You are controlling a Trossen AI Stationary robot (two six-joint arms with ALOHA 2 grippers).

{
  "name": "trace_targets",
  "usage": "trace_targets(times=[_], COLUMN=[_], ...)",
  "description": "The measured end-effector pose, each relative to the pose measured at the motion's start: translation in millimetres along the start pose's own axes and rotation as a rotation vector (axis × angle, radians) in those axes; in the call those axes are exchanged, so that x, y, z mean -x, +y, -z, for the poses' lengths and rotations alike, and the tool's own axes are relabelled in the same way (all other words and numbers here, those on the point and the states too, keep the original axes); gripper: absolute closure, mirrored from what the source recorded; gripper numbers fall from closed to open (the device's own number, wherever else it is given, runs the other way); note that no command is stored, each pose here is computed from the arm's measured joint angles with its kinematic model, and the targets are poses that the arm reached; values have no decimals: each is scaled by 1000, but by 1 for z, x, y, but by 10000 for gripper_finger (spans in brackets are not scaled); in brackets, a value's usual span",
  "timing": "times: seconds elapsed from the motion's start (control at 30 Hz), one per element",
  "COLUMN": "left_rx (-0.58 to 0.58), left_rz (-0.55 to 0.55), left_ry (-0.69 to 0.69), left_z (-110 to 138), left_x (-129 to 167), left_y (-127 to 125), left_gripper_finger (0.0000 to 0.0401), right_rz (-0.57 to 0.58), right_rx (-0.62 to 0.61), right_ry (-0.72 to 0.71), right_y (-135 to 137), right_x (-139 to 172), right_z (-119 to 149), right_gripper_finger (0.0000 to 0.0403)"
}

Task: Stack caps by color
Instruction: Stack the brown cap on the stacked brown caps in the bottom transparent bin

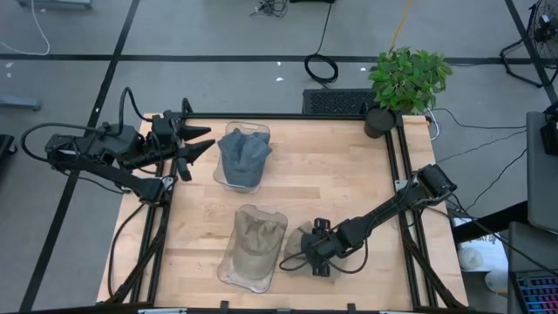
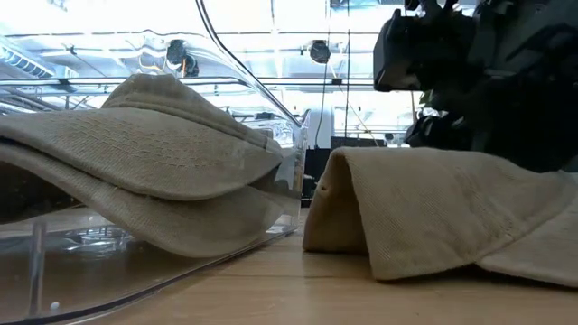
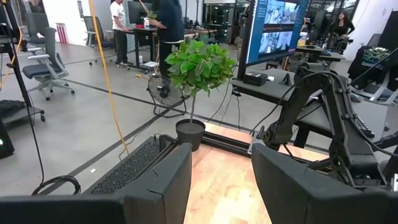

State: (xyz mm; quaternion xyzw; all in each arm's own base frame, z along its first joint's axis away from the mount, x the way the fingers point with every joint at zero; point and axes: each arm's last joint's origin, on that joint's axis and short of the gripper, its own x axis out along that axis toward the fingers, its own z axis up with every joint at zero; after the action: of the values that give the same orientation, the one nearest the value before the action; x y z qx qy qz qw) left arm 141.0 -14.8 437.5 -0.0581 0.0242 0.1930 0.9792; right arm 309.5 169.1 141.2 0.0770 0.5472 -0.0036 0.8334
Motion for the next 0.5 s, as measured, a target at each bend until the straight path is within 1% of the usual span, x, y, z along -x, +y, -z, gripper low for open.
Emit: trace_targets(times=[0.1,0.2,0.27,0.4,0.43,0.5], left_rx=[0,0,0,0,0,0], left_rz=[0,0,0,0,0,0], left_ry=[0,0,0,0,0,0], left_z=[0,0,0,0,0,0], left_x=[0,0,0,0,0,0], left_y=[0,0,0,0,0,0], left_gripper_finger=[226,226,226,226,226,226], right_rz=[2,3,2,1,2,2], right_rx=[2,11,19,71,88,97], right_ry=[2,3,3,4,3,2], right_y=[-1,-1,-1,-1,-1,-1], right_x=[2,2,2,2,2,2], right_z=[0,0,0,0,0,0], right_gripper_finger=[183,232,274,375,388,391])
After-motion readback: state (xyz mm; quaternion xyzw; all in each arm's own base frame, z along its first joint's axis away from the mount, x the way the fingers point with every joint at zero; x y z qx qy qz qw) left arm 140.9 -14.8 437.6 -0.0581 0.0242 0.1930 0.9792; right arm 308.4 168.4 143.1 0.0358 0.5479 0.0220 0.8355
